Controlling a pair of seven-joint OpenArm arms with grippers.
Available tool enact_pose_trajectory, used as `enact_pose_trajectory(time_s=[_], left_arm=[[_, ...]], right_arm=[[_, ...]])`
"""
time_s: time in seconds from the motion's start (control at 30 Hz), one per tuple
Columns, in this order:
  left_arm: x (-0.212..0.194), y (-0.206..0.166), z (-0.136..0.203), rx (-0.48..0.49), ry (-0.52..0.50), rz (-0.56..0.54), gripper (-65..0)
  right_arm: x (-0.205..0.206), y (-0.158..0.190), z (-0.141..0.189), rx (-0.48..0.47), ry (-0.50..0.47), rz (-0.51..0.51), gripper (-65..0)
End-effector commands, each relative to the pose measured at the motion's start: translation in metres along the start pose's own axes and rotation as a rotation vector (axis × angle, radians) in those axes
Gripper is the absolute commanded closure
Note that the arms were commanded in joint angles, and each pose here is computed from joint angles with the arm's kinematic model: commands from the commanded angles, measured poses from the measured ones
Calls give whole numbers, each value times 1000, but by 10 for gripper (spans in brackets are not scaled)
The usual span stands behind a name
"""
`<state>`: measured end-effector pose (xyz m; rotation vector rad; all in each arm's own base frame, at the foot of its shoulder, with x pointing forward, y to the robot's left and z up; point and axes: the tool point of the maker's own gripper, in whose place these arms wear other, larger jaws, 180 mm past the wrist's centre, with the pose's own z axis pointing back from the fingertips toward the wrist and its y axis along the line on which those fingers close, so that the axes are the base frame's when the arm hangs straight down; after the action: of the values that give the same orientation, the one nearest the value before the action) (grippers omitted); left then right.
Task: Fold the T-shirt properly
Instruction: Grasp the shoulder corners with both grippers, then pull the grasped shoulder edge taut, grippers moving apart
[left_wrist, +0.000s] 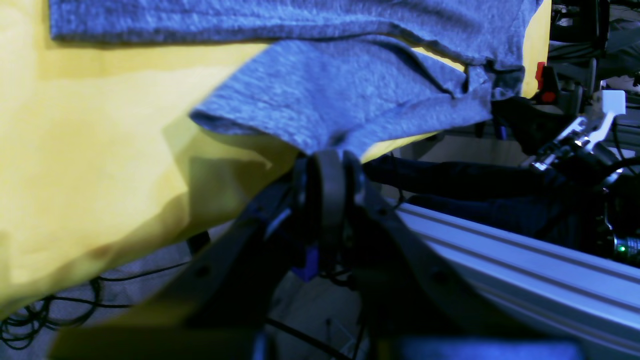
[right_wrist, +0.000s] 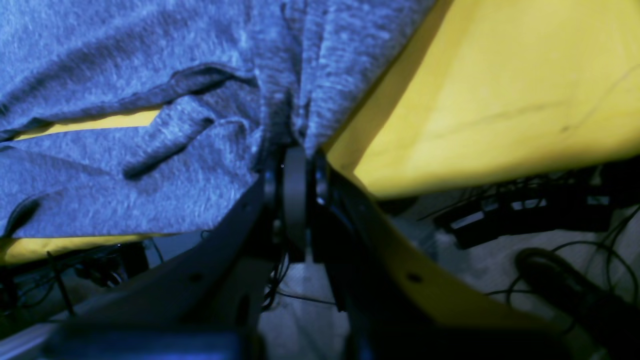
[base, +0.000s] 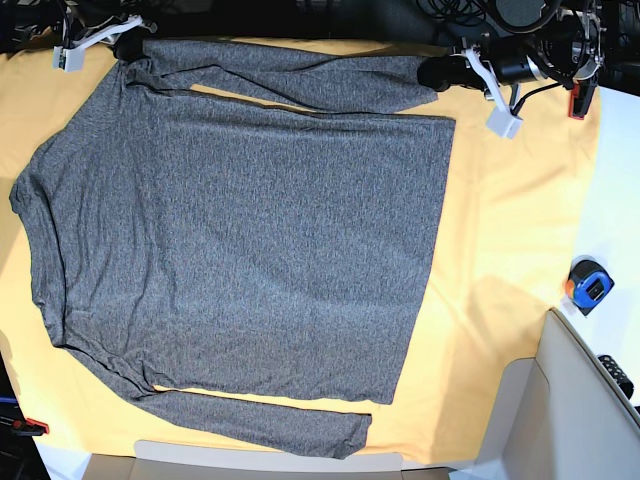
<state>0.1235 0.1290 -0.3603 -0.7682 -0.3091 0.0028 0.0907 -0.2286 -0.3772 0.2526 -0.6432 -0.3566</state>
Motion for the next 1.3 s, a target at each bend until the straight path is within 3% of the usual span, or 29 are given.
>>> enact_pose_trajectory(time_s=[0.0,0.27,0.7,0.87,1.03,1.27], left_arm=[[5,-6,5,-17,-11,-20,0],[21,-28,8,-44,-54,-103,0],[110,-52,14,-75,-240,-270,0],[129,-50,16,-74,-281,-276,0],[140,-30,15,-57,-290,-217,0],[124,18,-1,-28,-226,-42,0]], right_arm=[[6,2,4,8,-25,13,0],[37,16,3,33,-100,75,0],[125,54,-17,154,-336,115,0],[151,63,-18,173,-406,124,0],[149,57,-34,186,-386,70,0],[112,30,-67,173,-256,-40,0]])
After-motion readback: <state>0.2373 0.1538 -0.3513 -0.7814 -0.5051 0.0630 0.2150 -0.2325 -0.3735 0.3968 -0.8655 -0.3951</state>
